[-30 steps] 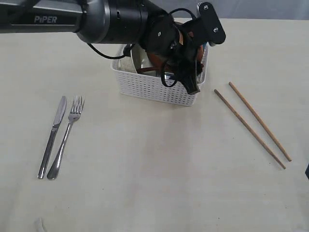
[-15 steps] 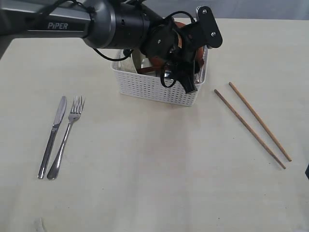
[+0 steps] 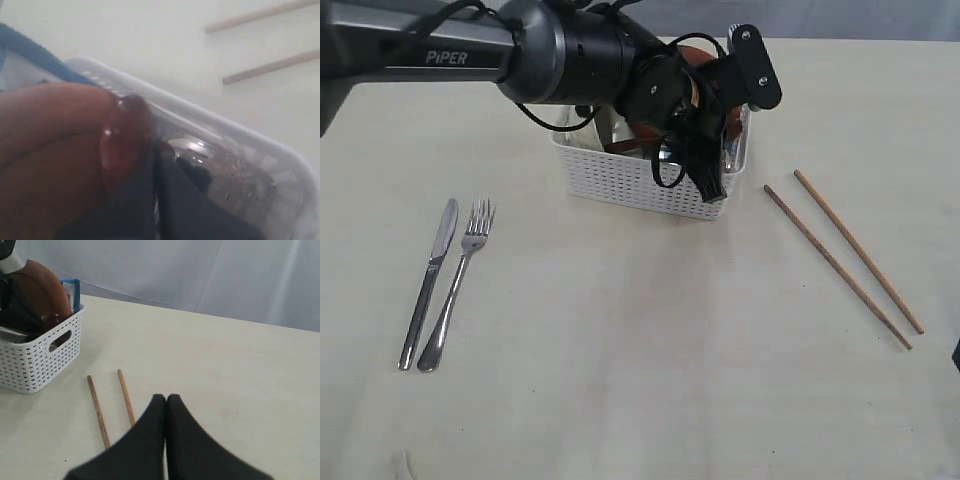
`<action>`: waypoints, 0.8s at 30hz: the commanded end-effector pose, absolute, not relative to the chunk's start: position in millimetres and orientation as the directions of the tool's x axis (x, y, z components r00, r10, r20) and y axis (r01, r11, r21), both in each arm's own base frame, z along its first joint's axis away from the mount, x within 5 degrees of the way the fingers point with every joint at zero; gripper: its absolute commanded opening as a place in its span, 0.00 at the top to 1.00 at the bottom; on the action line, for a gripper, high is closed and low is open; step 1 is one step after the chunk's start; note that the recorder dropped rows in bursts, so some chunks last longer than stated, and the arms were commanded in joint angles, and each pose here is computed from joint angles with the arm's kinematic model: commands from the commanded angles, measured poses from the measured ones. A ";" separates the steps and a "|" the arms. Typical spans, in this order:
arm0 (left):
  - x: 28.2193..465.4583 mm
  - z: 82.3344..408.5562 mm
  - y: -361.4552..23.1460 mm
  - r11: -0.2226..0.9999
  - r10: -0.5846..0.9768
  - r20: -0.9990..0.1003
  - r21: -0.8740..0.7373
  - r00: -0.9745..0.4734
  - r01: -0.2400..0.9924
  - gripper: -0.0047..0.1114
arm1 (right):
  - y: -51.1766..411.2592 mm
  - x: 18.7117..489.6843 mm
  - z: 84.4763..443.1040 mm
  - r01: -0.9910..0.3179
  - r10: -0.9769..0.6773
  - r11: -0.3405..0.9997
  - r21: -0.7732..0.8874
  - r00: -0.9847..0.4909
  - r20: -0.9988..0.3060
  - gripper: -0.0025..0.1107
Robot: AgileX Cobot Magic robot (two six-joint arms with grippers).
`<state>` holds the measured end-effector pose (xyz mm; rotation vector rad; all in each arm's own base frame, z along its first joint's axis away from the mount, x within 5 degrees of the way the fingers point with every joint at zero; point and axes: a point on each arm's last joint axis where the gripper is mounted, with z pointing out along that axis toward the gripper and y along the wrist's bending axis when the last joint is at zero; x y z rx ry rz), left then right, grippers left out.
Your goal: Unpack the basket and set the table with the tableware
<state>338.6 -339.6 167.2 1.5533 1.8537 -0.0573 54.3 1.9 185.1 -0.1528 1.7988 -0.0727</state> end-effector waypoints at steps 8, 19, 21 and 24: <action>333.6 181.4 -326.6 0.313 0.869 -0.484 0.373 -0.104 0.874 0.91 | 1.3 54.1 184.7 -0.056 -0.148 0.989 -0.139 -0.221 -0.964 0.98; 356.2 202.0 -300.6 0.578 0.734 -0.515 0.132 -0.442 0.805 0.58 | 1.3 54.1 184.7 -0.056 -0.148 0.989 -0.139 -0.221 -0.964 0.98; 364.3 216.0 -297.5 0.548 0.658 -0.593 -0.045 -0.463 0.835 0.58 | 1.3 54.1 184.7 -0.056 -0.148 0.989 -0.139 -0.221 -0.964 0.98; 367.6 221.4 -293.6 0.462 0.618 -0.648 -0.158 -0.445 0.873 0.58 | 1.3 54.1 184.7 -0.056 -0.148 0.989 -0.139 -0.221 -0.964 0.98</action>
